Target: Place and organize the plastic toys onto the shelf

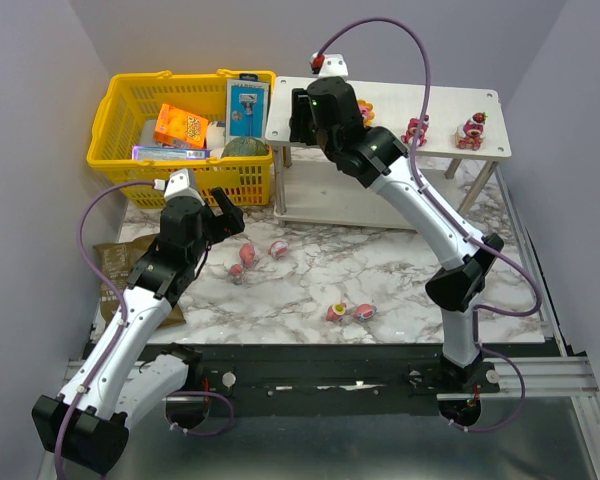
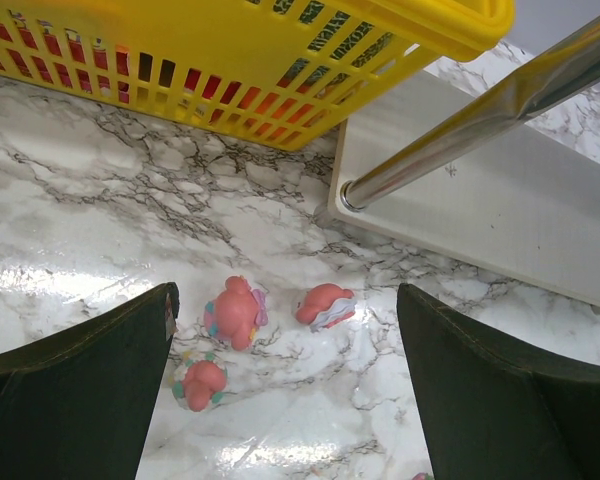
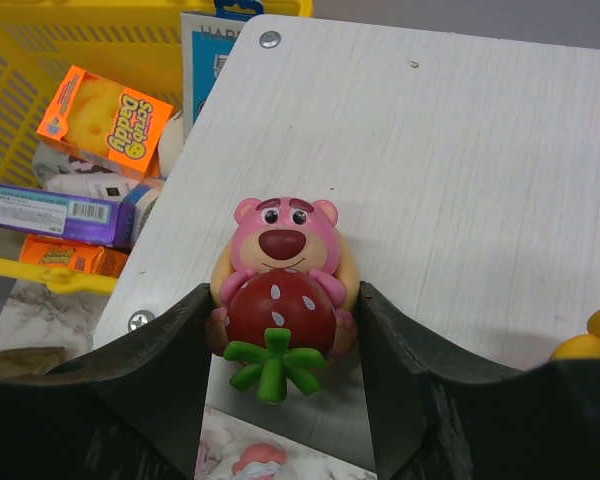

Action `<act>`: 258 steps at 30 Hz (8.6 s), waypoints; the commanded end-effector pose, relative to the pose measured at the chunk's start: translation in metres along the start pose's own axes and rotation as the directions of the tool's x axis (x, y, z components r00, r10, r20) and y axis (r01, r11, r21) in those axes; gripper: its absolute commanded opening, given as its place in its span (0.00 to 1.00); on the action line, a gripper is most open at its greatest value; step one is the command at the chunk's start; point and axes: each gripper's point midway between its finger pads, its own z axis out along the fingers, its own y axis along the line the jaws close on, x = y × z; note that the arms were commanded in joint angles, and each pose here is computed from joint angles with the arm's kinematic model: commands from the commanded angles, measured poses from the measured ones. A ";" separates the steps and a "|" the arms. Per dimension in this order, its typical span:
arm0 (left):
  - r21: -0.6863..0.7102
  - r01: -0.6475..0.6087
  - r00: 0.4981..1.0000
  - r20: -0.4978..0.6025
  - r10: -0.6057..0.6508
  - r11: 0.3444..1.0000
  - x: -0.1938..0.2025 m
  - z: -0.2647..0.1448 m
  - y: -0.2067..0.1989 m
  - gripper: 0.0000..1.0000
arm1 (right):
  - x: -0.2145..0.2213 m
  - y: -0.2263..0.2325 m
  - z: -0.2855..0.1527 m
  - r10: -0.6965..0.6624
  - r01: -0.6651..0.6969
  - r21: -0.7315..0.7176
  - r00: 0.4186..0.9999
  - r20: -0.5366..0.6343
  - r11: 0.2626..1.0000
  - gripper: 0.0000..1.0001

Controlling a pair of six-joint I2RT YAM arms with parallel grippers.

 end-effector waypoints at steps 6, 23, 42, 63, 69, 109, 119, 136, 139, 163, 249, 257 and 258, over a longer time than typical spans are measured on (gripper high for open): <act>-0.019 -0.006 1.000 0.011 0.006 1.000 0.002 0.000 0.006 0.99 | 0.054 -0.008 0.009 -0.129 0.143 0.103 0.983 -0.132 0.984 0.41; -0.021 -0.004 1.000 0.012 0.004 1.000 0.003 0.000 0.007 0.99 | 0.027 0.006 -0.006 -0.126 0.129 0.038 0.990 -0.068 0.991 0.82; -0.019 -0.016 1.000 0.025 0.017 1.000 -0.003 -0.003 0.005 0.99 | -0.074 0.009 -0.113 -0.069 0.096 -0.187 0.987 0.147 0.978 1.00; 0.150 -0.016 0.997 0.076 0.004 0.989 -0.001 0.003 -0.019 0.99 | 0.192 -0.081 -0.223 -0.045 -0.030 -0.239 0.951 -0.304 0.971 0.95; 0.159 -0.008 0.999 0.047 0.000 0.987 0.005 0.007 -0.021 0.99 | 0.295 -0.067 -0.217 -0.112 -0.016 -0.276 0.890 -0.443 0.961 0.96; 0.122 -0.003 0.999 -0.048 0.009 0.993 0.025 0.018 -0.016 0.99 | 0.399 -0.118 -0.193 -0.020 0.035 0.016 0.839 -0.543 0.999 0.59; 0.124 -0.006 0.999 -0.044 0.011 0.992 0.024 0.016 -0.016 0.99 | 0.372 -0.131 -0.188 0.076 -0.019 0.123 0.874 -0.479 0.992 0.45; 0.125 -0.012 0.999 -0.027 0.016 0.992 0.019 0.010 -0.016 0.99 | 0.282 -0.228 -0.127 0.249 -0.122 0.422 0.933 -0.261 0.898 0.44; 0.128 -0.018 1.000 -0.023 0.021 0.992 0.015 0.006 -0.017 0.99 | 0.270 -0.238 -0.114 0.252 -0.123 0.427 0.932 -0.261 0.896 0.44; 0.100 -0.034 0.999 -0.004 0.034 0.994 0.012 0.000 -0.010 0.99 | 0.232 -0.286 -0.068 0.218 -0.106 0.429 0.951 -0.221 0.897 0.44; 0.152 -0.028 0.997 -0.073 0.040 0.988 0.035 0.010 -0.015 0.99 | 0.312 -0.221 -0.189 0.681 -0.485 0.544 0.692 -0.240 0.685 0.97; 0.164 -0.025 0.997 -0.071 0.037 0.986 0.036 0.010 -0.016 0.99 | 0.338 -0.208 -0.197 0.932 -0.779 0.540 0.361 -0.029 0.318 0.85; 0.162 -0.025 0.997 -0.068 0.037 0.987 0.036 0.010 -0.016 0.99 | 0.349 -0.210 -0.198 0.938 -0.780 0.550 0.345 -0.021 0.299 0.84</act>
